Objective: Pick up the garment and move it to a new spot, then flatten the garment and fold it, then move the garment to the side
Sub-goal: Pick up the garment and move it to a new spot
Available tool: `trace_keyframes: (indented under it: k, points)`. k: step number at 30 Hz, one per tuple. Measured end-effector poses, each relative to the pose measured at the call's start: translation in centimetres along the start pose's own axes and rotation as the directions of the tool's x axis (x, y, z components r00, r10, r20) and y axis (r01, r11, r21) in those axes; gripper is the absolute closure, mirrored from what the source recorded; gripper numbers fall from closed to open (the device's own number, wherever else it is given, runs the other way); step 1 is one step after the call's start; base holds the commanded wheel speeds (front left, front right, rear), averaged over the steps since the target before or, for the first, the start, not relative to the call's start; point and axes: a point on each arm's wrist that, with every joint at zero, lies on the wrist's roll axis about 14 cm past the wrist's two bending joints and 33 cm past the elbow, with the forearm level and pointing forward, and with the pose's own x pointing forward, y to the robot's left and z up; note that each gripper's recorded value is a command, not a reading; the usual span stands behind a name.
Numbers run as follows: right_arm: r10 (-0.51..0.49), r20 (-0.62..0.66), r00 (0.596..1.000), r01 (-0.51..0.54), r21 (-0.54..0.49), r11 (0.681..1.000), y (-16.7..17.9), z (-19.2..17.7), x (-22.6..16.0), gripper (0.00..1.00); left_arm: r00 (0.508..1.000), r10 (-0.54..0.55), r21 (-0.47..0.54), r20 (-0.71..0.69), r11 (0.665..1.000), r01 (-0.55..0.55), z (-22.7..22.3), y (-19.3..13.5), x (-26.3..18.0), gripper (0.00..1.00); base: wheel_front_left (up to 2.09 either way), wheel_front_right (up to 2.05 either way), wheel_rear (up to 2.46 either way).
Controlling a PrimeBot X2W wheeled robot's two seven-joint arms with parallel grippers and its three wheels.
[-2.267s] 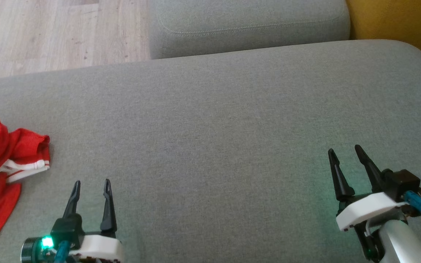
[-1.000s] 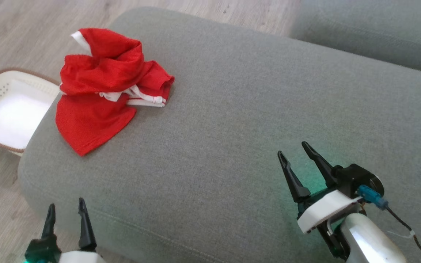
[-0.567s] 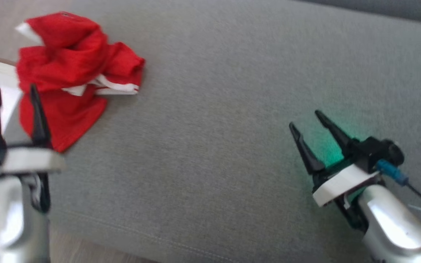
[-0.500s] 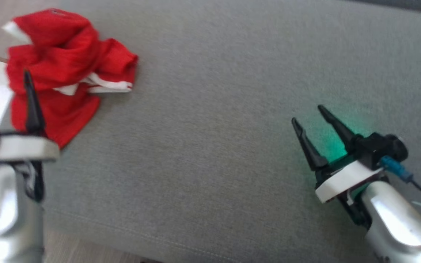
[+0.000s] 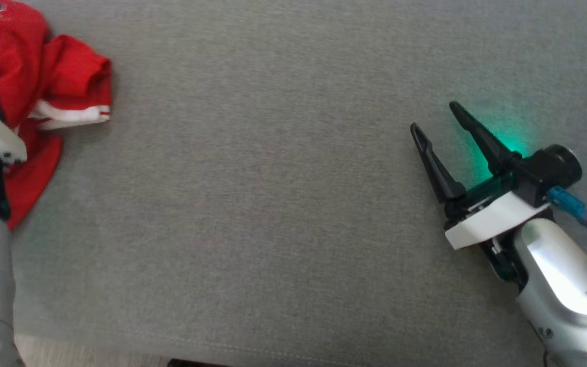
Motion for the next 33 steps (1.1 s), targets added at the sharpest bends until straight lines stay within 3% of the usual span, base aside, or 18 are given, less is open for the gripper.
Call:
trace_keyframes:
  k: [5, 6, 7, 8, 12, 15, 20, 24, 27, 30, 33]
  points:
    - [-0.04, 0.004, 0.999, 0.039, 0.014, 0.999, -1.4, -0.1, -0.4, 0.0, 0.98, -0.008, 0.003, -0.2, 1.0, 0.009, -5.2, -1.4, 0.2, 0.0, 0.0, 0.0, 0.0]
    - [-0.044, 0.005, 0.999, 0.044, 0.013, 0.999, -1.6, 0.0, -0.5, 0.0, 0.972, -0.013, 0.002, -0.236, 1.0, 0.014, -6.1, -1.6, 0.0, 0.09, 0.0, 0.0, 0.0]
    - [-0.048, 0.004, 0.999, 0.048, 0.012, 0.999, -1.7, 0.0, -0.6, 0.0, 0.968, -0.016, -0.001, -0.25, 1.0, 0.016, -6.4, -1.8, -0.1, 0.74, 0.0, 0.0, 0.0]
    - [-0.052, 0.004, 0.999, 0.052, 0.01, 0.999, -1.7, 0.1, -0.7, 0.0, 0.968, -0.02, -0.003, -0.251, 1.0, 0.02, -6.4, -1.9, -0.1, 1.0, 0.0, 0.0, 0.0]
    - [-0.072, 0.004, 0.997, 0.071, 0.009, 0.997, -1.8, 0.5, -1.1, 0.0, 0.974, -0.03, -0.008, -0.224, 1.0, 0.029, -5.1, -2.1, -0.1, 1.0, 0.0, 0.0, 0.0]
    - [-0.082, 0.008, 0.997, 0.082, 0.02, 0.996, -1.4, 0.9, -1.7, 0.0, 0.99, -0.057, 0.001, -0.127, 0.998, 0.058, -2.4, -2.6, 0.1, 1.0, 0.0, 0.0, 0.0]
    - [-0.094, 0.037, 0.995, 0.092, 0.04, 0.995, 0.2, 2.4, -2.8, 0.0, 0.974, -0.16, 0.065, 0.162, 0.986, 0.152, 7.6, -5.2, 0.4, 1.0, 0.0, 0.0, 0.0]
    - [-0.112, 0.074, 0.991, 0.108, 0.05, 0.993, 1.2, 4.0, -3.9, 0.0, 0.896, -0.26, 0.121, 0.36, 0.965, 0.231, 15.3, -8.7, -1.1, 1.0, 0.0, 0.0, 0.0]
    - [-0.139, 0.088, 0.986, 0.133, 0.073, 0.988, 1.7, 4.5, -5.2, 0.0, 0.83, -0.353, 0.153, 0.432, 0.936, 0.318, 18.2, -12.9, -2.7, 1.0, 0.0, 0.0, 0.0]
    - [-0.174, 0.09, 0.981, 0.166, 0.088, 0.982, 2.0, 4.5, -6.8, 0.0, 0.744, -0.462, 0.173, 0.484, 0.883, 0.436, 20.3, -18.7, -5.1, 1.0, 0.0, 0.0, 0.0]
    - [-0.203, 0.095, 0.974, 0.195, 0.091, 0.977, 2.0, 4.7, -8.2, 0.0, 0.65, -0.57, 0.176, 0.503, 0.803, 0.569, 20.8, -24.8, -8.1, 1.0, 0.0, 0.0, 0.0]
